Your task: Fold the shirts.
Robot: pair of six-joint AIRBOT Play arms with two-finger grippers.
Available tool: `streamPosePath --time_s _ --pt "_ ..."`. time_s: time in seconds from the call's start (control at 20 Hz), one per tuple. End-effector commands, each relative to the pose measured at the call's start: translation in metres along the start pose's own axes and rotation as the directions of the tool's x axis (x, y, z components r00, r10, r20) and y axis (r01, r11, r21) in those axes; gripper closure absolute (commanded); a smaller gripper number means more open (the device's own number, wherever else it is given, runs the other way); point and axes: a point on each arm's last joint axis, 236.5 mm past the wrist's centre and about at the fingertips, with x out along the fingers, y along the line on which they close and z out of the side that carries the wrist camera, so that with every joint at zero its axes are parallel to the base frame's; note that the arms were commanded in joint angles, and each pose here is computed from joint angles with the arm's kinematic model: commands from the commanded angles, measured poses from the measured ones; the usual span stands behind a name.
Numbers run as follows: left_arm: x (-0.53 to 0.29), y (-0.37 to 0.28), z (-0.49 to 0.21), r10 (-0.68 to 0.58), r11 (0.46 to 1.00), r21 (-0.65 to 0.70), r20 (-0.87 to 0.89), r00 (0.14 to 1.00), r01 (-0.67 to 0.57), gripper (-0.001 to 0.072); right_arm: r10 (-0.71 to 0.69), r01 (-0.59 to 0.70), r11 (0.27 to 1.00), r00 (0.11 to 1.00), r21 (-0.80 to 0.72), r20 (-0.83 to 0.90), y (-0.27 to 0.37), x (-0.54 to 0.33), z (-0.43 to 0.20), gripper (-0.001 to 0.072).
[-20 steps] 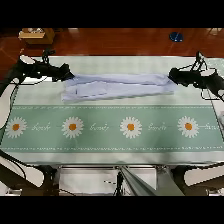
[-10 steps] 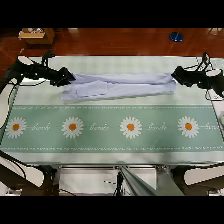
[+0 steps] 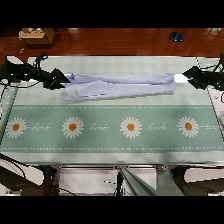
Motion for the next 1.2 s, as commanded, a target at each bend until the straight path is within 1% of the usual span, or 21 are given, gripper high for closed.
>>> streamPosePath --time_s 0.0,0.25,0.5,0.6,0.65,0.7,0.75,0.8,0.85,0.9,0.95,1.0,1.05,1.15 --pt "-0.005 -0.002 -0.007 -0.012 1.000 -0.002 -0.025 1.000 0.012 0.0121 0.017 -0.008 0.997 0.994 0.075 -0.112 -0.016 -0.001 -0.022 0.0129" --pt "0.000 -0.008 -0.009 -0.013 1.000 0.014 -0.037 0.999 0.014 0.0121 0.141 -0.120 0.984 0.977 0.133 -0.163 0.008 0.034 -0.044 0.0129" --pt "0.000 -0.008 -0.009 -0.013 1.000 0.015 -0.037 0.999 0.014 0.0121 0.188 -0.161 0.973 0.969 0.168 -0.158 0.031 0.067 -0.058 0.0130" --pt "0.000 -0.008 -0.009 -0.013 1.000 0.015 -0.037 0.999 0.014 0.0121 0.187 -0.163 0.970 0.974 0.178 -0.129 0.039 0.078 -0.057 0.0142" --pt "0.000 -0.008 -0.009 -0.013 1.000 0.015 -0.037 0.999 0.014 0.0122 0.181 -0.161 0.972 0.978 0.174 -0.107 0.044 0.082 -0.055 0.0201" --pt "0.000 -0.008 -0.009 -0.013 1.000 0.015 -0.037 0.999 0.014 0.0123 0.178 -0.161 0.973 0.979 0.165 -0.095 0.048 0.085 -0.053 0.0359" --pt "0.000 -0.008 -0.009 -0.013 1.000 0.015 -0.037 0.999 0.014 0.0123 0.178 -0.164 0.975 0.980 0.149 -0.088 0.053 0.086 -0.052 0.0566" --pt "0.000 -0.008 -0.009 -0.013 1.000 0.015 -0.037 0.999 0.014 0.0134 0.181 -0.169 0.976 0.980 0.135 -0.082 0.056 0.085 -0.048 0.0679" --pt "0.000 -0.008 -0.009 -0.013 1.000 0.014 -0.037 0.999 0.014 0.0174 0.189 -0.178 0.976 0.979 0.128 -0.079 0.059 0.083 -0.045 0.0679" --pt "0.000 -0.008 -0.009 -0.013 1.000 0.015 -0.037 0.999 0.014 0.0174 0.200 -0.189 0.975 0.977 0.121 -0.081 0.064 0.080 -0.042 0.0680" --pt "0.000 -0.008 -0.009 -0.013 1.000 0.014 -0.037 0.999 0.014 0.0199 0.210 -0.201 0.974 0.974 0.108 -0.080 0.069 0.075 -0.038 0.0680" --pt "0.000 -0.009 -0.009 -0.014 1.000 0.014 -0.037 0.999 0.014 0.0240 0.217 -0.211 0.974 0.973 0.080 -0.075 0.075 0.068 -0.033 0.0680" --pt "0.000 -0.011 -0.009 -0.023 1.000 0.012 -0.035 0.999 0.024 0.0243 0.224 -0.222 0.974 0.972 0.036 -0.076 0.084 0.058 -0.029 0.0681" --pt "-0.001 -0.033 -0.002 -0.116 0.993 -0.012 -0.005 0.993 0.116 0.0243 0.221 -0.227 0.970 0.972 -0.082 -0.084 0.102 0.032 -0.020 0.0681"
